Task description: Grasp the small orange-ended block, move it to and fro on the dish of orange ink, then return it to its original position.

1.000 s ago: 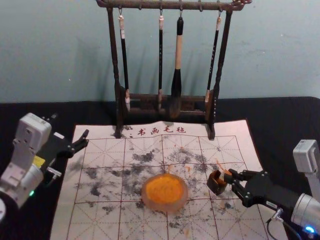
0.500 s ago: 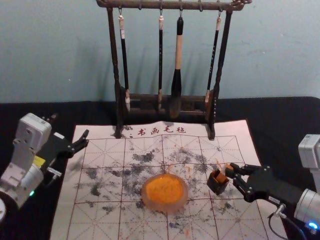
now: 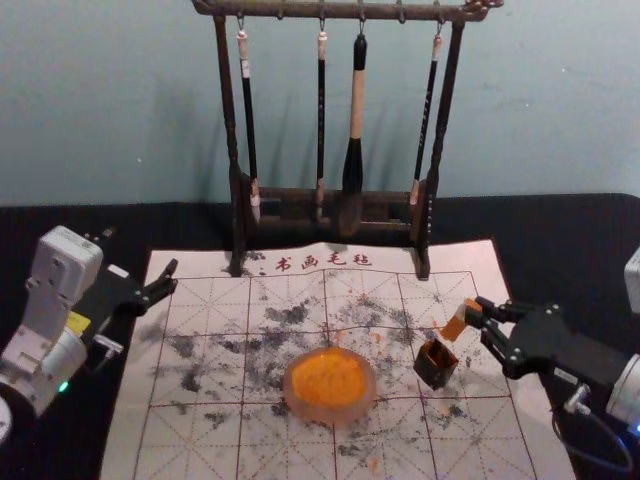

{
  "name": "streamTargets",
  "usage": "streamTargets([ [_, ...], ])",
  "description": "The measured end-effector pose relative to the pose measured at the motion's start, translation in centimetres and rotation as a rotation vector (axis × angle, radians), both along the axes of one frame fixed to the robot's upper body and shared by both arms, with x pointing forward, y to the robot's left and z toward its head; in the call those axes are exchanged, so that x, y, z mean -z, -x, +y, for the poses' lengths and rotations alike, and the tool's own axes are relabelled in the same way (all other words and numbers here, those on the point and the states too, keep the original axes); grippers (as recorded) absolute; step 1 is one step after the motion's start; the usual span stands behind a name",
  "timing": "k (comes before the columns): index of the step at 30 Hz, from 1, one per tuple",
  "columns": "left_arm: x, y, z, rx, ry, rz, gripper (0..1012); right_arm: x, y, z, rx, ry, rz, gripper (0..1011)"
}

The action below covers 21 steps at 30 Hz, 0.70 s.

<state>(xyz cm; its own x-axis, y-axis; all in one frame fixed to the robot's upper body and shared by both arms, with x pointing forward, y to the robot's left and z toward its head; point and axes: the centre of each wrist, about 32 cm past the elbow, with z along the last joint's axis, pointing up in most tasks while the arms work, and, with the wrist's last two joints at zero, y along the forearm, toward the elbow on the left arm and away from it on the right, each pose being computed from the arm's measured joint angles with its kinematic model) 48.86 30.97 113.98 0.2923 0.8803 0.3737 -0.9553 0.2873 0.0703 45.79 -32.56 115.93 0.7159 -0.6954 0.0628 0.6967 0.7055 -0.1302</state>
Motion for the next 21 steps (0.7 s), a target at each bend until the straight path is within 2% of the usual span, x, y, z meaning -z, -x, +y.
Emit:
streamTargets([
  [8, 0.0, 0.0, 0.0, 0.0, 0.0, 0.0, 1001, -0.9, -1.0, 0.3, -0.023, 0.008, -0.017, 104],
  [21, 0.0, 0.0, 0.0, 0.0, 0.0, 0.0, 1001, -1.7, -4.1, 2.6, -0.128, 0.027, -0.02, 104],
])
